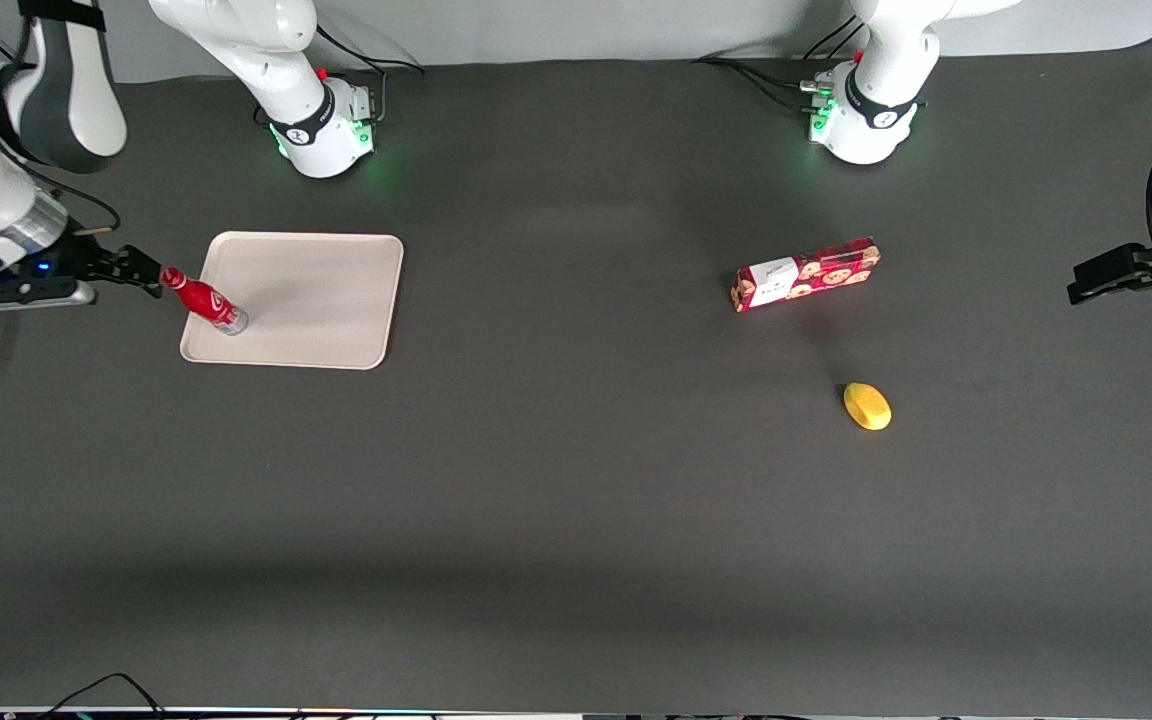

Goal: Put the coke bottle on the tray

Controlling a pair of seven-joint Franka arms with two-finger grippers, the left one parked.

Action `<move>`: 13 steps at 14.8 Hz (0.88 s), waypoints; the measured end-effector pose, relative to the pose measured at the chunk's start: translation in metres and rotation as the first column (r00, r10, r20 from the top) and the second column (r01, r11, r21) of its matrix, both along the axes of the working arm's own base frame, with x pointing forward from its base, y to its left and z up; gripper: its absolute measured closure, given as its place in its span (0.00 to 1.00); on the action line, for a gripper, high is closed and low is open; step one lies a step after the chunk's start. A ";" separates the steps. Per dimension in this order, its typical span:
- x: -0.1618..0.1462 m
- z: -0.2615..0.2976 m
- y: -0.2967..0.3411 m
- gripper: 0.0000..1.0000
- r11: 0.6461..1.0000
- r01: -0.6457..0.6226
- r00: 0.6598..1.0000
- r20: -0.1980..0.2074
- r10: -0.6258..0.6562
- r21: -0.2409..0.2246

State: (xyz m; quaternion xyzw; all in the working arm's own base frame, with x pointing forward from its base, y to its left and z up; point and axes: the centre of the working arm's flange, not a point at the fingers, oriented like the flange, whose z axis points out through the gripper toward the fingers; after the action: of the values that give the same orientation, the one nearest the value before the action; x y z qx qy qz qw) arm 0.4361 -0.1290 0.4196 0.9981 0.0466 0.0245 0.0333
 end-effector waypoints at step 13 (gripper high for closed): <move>0.106 0.213 0.058 0.00 0.995 0.088 0.996 0.016 -0.088 0.045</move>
State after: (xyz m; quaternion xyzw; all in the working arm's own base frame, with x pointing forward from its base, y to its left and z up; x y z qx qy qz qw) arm 0.5421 -0.0707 0.6322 0.9994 0.0017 0.0328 0.0129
